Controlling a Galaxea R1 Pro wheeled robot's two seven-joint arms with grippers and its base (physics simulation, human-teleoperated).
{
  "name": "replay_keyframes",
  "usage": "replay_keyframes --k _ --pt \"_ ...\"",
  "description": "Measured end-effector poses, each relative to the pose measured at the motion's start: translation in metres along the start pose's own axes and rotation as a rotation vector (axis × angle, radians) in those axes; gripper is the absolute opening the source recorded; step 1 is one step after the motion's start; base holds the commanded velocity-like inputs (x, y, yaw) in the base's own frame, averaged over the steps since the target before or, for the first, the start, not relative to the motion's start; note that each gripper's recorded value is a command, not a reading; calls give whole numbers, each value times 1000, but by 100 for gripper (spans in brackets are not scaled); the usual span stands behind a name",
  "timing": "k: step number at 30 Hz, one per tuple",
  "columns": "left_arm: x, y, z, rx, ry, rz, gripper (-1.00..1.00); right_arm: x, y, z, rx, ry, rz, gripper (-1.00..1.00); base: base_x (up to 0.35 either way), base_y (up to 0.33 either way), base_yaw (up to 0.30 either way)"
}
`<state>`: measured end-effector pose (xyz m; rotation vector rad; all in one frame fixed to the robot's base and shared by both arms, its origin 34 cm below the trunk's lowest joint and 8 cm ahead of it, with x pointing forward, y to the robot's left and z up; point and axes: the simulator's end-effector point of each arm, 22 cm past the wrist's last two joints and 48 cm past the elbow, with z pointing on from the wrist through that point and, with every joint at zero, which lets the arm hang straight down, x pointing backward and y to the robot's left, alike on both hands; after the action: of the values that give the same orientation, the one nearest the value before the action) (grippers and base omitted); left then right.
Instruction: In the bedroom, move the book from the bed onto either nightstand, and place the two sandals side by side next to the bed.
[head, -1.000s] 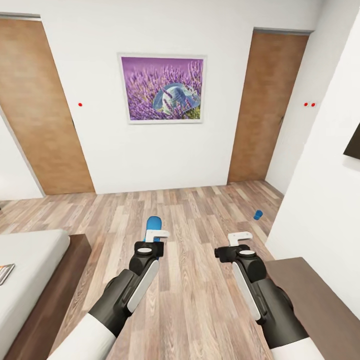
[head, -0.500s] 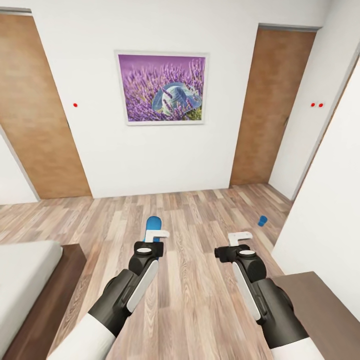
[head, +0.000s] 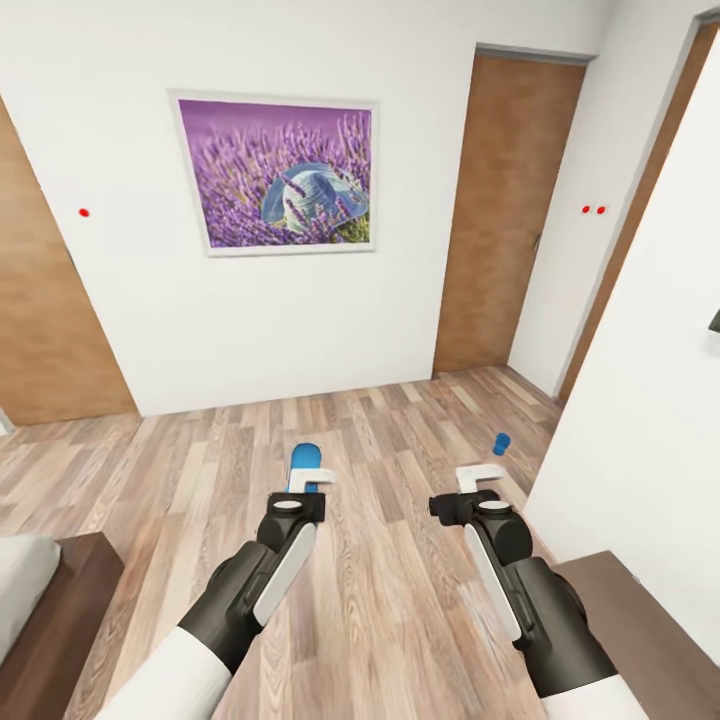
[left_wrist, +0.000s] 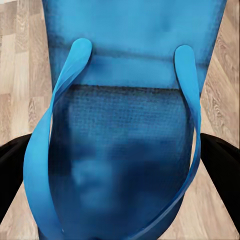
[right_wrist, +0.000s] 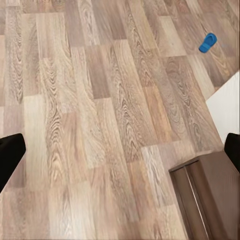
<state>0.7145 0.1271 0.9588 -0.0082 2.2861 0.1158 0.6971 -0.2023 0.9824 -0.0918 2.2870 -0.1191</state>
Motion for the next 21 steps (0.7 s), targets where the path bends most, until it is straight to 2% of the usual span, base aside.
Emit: replay_keyframes --k 5,14,21 --pt "6 -5 1 25 24 -28 -100 0 0 0 1 0 -1 100 337 0 -120" --pt "6 -9 0 28 21 -17 -100 -1 0 0 1 -2 0 100 337 20 -17" --pt "7 -9 0 31 22 -16 -100 -1 0 0 0 -2 0 100 315 165 -229"
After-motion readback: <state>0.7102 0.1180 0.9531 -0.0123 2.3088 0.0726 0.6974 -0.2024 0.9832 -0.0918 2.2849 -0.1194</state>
